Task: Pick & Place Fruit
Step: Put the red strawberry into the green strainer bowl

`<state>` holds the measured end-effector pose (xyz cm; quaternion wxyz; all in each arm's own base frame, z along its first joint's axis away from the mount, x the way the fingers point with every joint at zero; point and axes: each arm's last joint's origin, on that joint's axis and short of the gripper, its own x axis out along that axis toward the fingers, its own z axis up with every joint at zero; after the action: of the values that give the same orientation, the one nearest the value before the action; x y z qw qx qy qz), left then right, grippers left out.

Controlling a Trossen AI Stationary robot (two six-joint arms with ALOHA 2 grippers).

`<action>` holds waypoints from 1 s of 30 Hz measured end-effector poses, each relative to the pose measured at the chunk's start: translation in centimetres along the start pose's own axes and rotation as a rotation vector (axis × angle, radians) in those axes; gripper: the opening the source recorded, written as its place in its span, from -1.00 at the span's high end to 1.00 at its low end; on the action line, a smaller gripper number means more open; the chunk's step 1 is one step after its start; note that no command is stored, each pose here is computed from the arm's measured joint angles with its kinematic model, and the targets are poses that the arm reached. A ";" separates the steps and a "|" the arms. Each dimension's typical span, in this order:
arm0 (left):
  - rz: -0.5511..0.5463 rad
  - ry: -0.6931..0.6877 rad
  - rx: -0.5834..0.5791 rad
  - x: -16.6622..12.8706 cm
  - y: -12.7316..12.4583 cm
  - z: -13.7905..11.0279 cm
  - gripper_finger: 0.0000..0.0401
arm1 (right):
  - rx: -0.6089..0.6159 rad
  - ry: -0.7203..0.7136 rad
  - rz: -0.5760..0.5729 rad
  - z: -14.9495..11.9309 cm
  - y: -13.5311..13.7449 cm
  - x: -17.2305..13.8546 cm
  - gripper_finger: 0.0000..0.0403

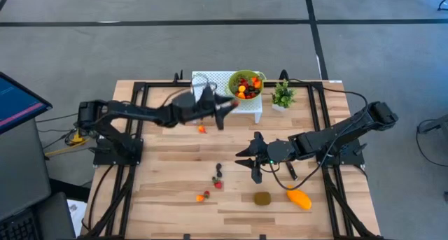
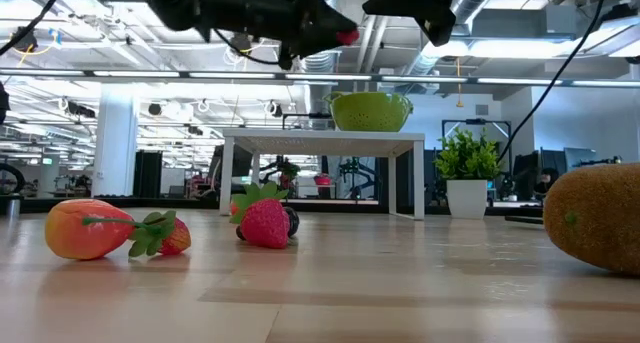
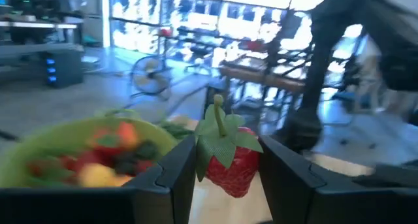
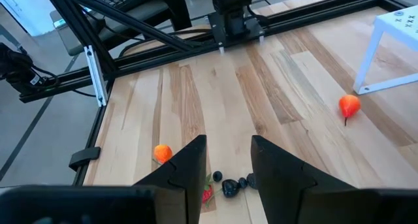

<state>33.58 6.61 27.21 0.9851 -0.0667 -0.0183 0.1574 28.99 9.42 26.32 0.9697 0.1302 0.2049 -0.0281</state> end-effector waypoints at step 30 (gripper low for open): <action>0.114 0.110 0.236 3.1 7.6 -0.7 0.28 | 0.001 -0.006 0.002 0.1 0.0 0.0 0.43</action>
<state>34.18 14.67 25.51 0.9751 0.0402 0.0580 0.2104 29.01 9.43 26.39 0.9702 0.1311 0.2017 -0.0274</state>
